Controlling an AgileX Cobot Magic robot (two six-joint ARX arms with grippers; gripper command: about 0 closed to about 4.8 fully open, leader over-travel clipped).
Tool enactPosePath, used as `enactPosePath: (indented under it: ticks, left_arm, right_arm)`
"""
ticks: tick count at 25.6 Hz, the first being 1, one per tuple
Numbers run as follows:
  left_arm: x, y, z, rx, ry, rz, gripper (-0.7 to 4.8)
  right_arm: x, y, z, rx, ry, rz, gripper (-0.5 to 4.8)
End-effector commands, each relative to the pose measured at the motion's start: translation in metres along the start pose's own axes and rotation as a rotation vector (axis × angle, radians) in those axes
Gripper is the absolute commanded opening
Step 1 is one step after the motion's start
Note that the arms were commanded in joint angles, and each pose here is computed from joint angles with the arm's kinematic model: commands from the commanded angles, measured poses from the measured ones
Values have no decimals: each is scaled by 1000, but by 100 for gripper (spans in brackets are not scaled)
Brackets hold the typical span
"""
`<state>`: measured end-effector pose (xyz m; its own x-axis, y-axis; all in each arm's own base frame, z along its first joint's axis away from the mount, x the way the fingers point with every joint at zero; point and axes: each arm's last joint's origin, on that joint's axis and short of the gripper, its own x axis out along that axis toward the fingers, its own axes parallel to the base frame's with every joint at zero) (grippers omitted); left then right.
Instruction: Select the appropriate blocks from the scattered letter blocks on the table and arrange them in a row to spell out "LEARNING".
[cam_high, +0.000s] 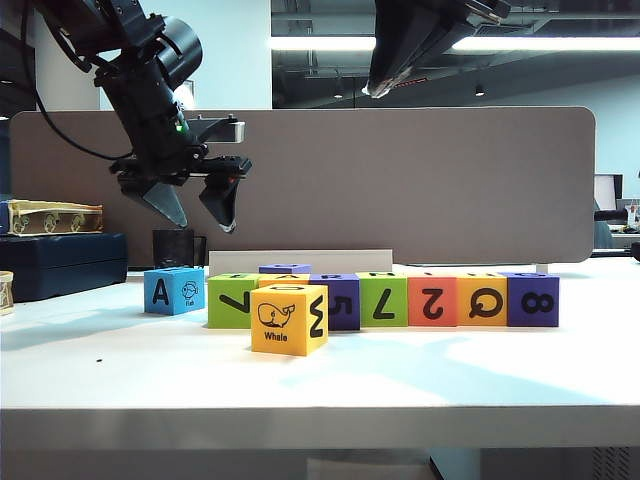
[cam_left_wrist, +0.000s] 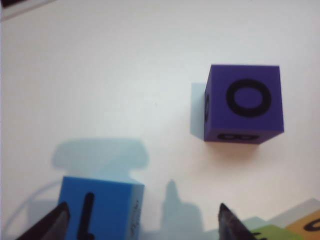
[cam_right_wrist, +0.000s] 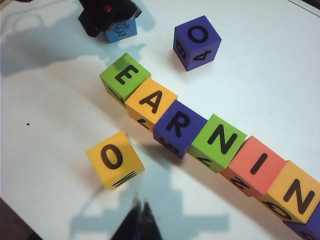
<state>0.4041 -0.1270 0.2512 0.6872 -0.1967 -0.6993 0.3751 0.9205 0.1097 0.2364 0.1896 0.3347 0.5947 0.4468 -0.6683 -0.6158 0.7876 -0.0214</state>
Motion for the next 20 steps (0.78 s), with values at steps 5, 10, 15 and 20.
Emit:
enactPosePath:
  ticks: [5,10,15,20]
  left_arm:
    - [18,27,-10,-19,18,24,435]
    - [28,47,-20,-66,39,-33,445]
    - [44,48,-30,-73,80,-37,445]
    - [51,47,-35,-74,98,-40,417]
  right_arm:
    - [-2,1,-2,-5,25,4,-1]
    - [-2,1,-1,-5,21,5,-2]
    - [-2,1,-1,-5,21,5,-2]
    - [-2,1,-1,-5,24,5,-2]
